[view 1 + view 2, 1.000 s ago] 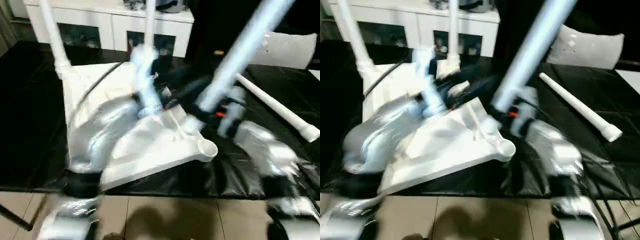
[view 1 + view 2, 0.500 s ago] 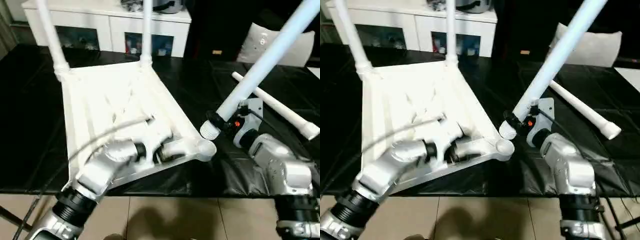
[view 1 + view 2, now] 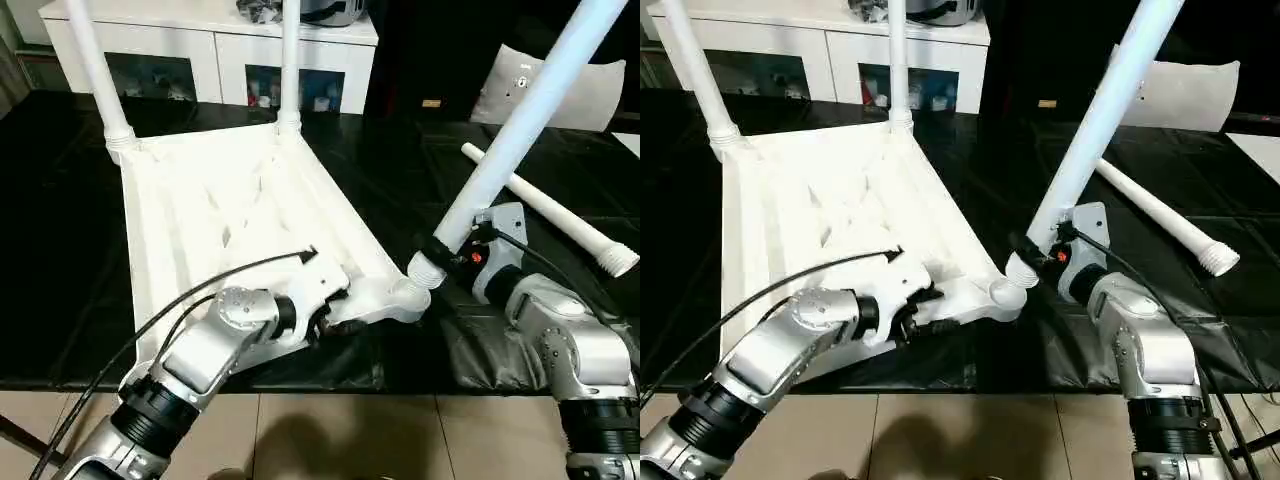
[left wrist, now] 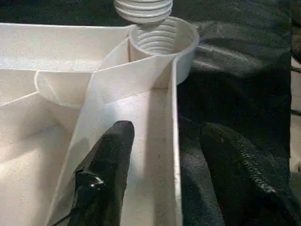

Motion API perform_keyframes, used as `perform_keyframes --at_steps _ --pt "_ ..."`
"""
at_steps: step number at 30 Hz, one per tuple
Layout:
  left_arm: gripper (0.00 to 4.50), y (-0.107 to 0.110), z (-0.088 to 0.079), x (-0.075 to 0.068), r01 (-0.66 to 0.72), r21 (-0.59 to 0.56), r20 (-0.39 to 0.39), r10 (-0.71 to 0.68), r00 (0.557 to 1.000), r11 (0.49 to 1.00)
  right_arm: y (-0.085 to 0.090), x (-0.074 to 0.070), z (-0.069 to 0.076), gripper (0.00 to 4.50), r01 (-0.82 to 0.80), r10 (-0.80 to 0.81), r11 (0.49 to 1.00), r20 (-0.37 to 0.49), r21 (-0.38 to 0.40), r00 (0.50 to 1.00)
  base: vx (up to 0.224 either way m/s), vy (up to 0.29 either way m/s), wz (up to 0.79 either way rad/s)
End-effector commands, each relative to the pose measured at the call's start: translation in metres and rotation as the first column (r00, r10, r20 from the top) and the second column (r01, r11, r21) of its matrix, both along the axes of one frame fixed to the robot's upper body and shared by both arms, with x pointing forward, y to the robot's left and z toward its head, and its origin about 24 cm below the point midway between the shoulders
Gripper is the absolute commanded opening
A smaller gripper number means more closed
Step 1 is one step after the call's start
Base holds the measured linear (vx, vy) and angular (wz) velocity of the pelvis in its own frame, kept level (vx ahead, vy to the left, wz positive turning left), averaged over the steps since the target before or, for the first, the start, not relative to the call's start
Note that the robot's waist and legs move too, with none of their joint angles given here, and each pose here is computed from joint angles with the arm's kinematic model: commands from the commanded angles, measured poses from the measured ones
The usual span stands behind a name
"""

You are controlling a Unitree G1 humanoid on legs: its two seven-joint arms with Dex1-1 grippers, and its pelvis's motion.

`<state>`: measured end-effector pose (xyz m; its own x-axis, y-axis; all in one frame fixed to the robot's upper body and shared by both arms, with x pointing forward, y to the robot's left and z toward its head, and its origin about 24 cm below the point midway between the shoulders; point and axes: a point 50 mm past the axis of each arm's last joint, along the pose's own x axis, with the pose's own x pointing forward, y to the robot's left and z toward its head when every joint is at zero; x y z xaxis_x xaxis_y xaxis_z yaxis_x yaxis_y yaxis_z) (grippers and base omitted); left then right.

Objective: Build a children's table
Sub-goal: Insert table leg to table base

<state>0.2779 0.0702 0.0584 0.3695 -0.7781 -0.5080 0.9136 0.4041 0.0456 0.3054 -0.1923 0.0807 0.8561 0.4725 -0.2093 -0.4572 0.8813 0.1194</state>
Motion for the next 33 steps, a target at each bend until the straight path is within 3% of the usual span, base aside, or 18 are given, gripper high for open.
perform_keyframes --at_steps 1,12,23,28,33 --pt "2.22 -0.003 0.003 0.001 0.017 0.019 0.009 -0.017 1.0 1.0 -0.004 0.0 0.009 1.88 0.0 0.0 1.0 0.034 0.005 0.999 0.0 0.0 0.0" --pt "1.81 -0.004 0.002 0.007 0.023 0.085 0.025 -0.025 0.999 0.996 -0.011 0.002 0.02 1.88 0.009 -0.011 1.0 0.097 0.023 0.995 0.0 0.0 0.0" --pt "0.66 0.004 -0.004 0.01 0.014 0.118 0.004 -0.014 1.0 0.993 -0.008 0.003 0.017 1.88 0.005 -0.008 1.0 0.096 0.028 0.995 0.0 0.0 0.0" --pt "0.24 0.028 -0.003 0.019 -0.002 0.125 0.027 -0.001 1.0 0.992 -0.006 0.003 0.017 1.88 -0.006 0.002 0.999 0.098 0.034 0.995 0.0 0.0 0.0" --pt "0.04 0.042 0.002 0.019 0.039 0.086 0.03 -0.042 0.999 0.996 -0.002 0.001 0.016 1.88 -0.046 0.042 0.998 0.092 0.041 0.995 0.0 0.0 0.0"
